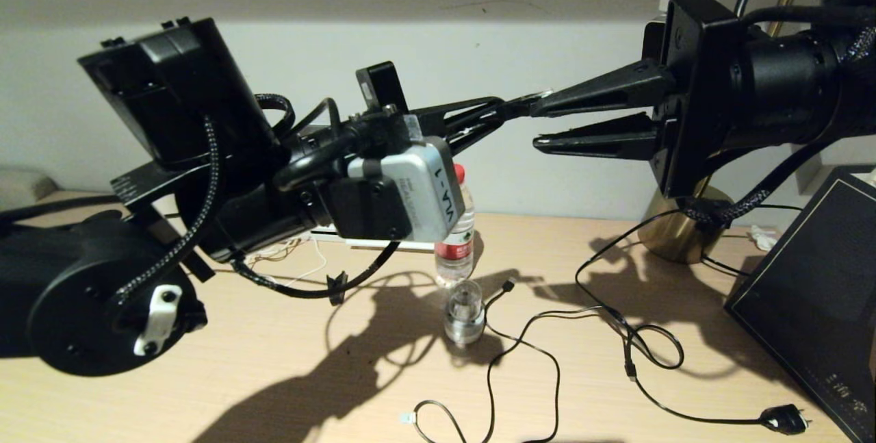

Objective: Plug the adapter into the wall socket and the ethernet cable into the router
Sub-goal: Align cable and router interface

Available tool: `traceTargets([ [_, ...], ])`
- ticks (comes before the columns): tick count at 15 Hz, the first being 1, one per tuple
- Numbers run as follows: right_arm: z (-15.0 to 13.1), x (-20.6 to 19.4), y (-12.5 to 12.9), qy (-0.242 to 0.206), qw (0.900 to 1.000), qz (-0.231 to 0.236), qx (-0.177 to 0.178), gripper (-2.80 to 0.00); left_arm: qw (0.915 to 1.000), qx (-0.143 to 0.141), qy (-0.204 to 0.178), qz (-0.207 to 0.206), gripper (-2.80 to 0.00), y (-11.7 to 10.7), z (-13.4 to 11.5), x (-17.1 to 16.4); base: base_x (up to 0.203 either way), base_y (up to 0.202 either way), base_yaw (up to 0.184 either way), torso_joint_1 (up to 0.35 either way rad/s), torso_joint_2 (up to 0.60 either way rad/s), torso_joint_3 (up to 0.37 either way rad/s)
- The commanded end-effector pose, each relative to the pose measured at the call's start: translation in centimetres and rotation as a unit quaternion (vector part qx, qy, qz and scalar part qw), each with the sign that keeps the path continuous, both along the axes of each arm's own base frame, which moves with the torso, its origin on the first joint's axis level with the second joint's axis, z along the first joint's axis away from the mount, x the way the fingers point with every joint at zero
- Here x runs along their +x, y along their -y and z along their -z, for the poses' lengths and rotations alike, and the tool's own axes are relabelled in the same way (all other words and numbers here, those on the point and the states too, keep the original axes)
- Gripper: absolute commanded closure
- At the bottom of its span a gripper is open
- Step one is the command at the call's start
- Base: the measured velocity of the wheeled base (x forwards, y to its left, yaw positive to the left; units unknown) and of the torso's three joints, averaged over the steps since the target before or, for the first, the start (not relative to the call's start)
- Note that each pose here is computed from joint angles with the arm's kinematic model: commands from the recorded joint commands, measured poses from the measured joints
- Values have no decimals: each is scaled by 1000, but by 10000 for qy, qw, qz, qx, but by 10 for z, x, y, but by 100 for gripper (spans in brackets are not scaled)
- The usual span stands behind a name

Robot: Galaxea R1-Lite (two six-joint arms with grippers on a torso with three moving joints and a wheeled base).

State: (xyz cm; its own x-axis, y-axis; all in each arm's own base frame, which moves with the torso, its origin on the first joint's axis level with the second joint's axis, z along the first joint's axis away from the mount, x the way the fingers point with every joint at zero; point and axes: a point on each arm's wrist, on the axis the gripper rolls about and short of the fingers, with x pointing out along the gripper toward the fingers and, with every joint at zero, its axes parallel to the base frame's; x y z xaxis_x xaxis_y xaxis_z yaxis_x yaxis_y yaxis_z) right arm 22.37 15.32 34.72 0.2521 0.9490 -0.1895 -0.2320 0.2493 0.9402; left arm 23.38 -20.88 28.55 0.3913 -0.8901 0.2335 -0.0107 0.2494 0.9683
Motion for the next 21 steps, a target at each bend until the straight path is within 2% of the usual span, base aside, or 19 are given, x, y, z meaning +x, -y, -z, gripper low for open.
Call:
traceTargets([
  [1,1,0,0,-48,10000,-9,-4,-280,10000,11,45,8,0,0,0,0,0,0,0,0,0,0],
  [9,-1,1,0,-25,10000,9,41,-280,9999,-4,62,105,0,3,0,-6,0,0,0,0,0,0],
  [10,-1,1,0,-24,10000,20,40,0,9999,4,52,105,0,3,0,-6,0,0,0,0,0,0],
  [21,0,1,0,-37,10000,21,31,0,9999,0,56,154,0,5,0,-8,0,0,0,0,0,0],
])
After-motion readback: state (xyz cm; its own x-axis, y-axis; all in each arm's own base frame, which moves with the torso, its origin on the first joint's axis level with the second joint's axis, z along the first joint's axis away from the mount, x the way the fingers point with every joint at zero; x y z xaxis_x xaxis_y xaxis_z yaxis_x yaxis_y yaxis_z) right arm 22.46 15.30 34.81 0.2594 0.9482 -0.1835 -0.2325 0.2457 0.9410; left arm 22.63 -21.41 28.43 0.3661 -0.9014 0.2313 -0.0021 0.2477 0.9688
